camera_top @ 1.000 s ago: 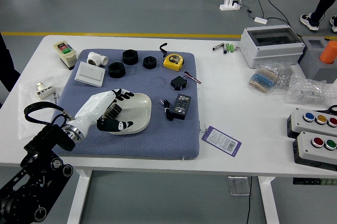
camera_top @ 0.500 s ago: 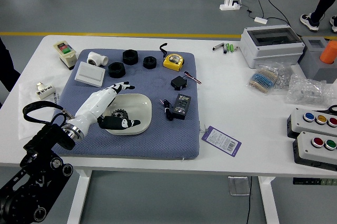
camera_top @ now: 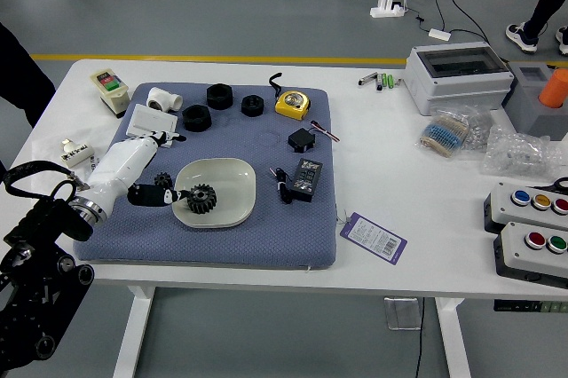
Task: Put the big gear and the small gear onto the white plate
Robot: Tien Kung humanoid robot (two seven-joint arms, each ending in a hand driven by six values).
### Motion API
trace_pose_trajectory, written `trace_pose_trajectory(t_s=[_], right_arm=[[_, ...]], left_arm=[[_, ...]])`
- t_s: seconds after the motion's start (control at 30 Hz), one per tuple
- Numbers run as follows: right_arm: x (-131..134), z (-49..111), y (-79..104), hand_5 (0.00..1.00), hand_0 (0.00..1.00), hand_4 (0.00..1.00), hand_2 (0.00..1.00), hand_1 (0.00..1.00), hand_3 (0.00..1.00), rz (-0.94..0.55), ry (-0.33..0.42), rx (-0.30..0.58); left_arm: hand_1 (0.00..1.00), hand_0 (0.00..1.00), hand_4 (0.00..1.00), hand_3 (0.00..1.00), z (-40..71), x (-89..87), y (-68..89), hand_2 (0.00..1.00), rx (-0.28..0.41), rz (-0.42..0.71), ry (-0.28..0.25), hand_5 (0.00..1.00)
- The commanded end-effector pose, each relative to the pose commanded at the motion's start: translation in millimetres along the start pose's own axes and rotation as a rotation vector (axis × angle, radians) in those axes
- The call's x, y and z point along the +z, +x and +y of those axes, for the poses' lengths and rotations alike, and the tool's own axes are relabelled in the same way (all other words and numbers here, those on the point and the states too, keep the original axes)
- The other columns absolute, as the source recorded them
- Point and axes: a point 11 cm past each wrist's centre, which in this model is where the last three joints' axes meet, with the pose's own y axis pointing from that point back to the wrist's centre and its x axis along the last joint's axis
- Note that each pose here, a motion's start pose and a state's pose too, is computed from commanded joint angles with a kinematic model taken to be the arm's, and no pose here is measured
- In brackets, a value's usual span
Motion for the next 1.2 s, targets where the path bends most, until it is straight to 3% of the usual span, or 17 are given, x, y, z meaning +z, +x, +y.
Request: trace_pose_trajectory(t_s=[0.67,1.2], right_arm=[[-1.3,0.4,-1.9,0.649,0.71,0.793,0.734,0.711,0.563,-0.013,0.001,-0.001],[-4.7,0.7,-2.5,0.649,0.71,0.793,0.734,0.71,0.563,-0.018,0.006,-0.001]], left_arm=[[0.757,0.733,0.777,0.759,-12.6,-22.9,-6.8,0.81,-0.057,-0.032,0.051,0.002],[0.756,0.722,0.784,0.757,-21.2,-28.5,-8.8,0.812,-0.108,-0.079,0.057,0.002]])
